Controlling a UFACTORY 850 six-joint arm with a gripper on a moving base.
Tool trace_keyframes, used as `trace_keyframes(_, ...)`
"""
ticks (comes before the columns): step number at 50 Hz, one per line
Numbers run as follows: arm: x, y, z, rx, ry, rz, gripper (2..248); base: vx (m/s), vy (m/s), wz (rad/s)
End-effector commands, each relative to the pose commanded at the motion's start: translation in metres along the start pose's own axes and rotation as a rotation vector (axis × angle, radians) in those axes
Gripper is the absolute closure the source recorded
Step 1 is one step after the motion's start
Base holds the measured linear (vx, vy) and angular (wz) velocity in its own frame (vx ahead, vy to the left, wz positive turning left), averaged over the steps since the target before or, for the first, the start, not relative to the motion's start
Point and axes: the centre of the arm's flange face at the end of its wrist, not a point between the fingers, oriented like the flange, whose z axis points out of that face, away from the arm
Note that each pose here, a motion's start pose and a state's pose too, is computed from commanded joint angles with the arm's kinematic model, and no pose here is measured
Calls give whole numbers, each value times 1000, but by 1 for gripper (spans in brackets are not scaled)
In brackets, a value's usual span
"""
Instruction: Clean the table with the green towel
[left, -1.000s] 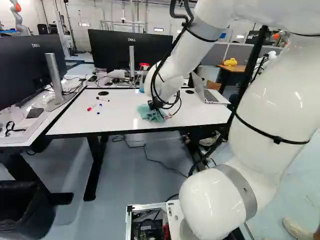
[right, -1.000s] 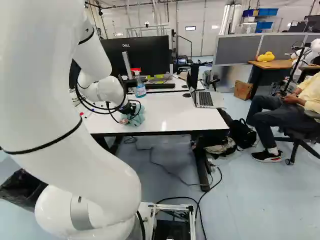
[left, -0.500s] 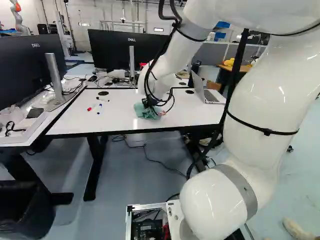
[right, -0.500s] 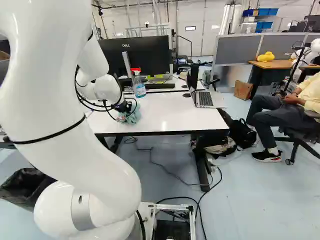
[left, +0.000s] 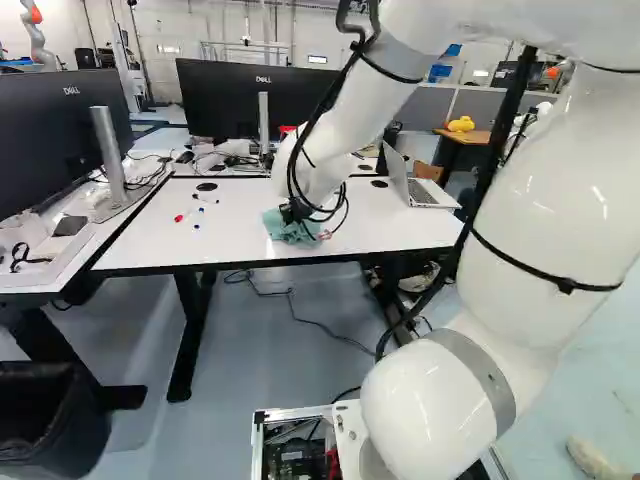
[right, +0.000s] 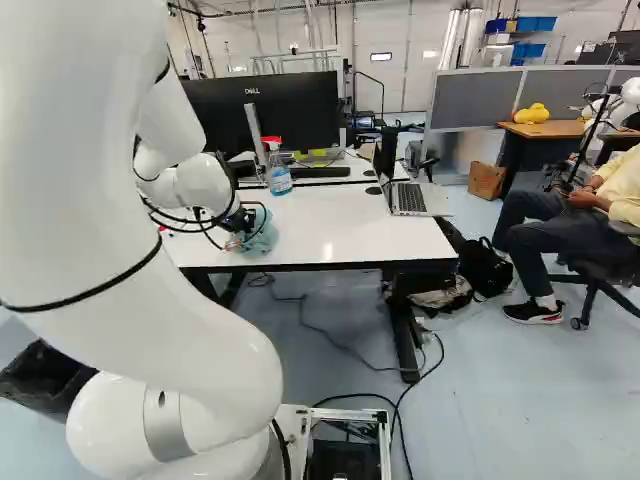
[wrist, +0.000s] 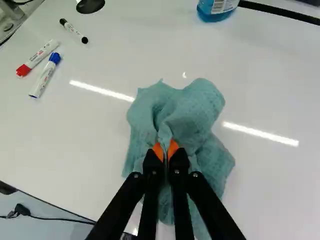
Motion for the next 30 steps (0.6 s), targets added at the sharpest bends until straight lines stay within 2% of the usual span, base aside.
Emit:
trace_keyframes(14, -22, 7, -17, -10, 0, 13, 220, 0, 0, 0)
trace_keyframes(30, -37, 28, -28, -44, 2, 55, 220, 0, 0, 0)
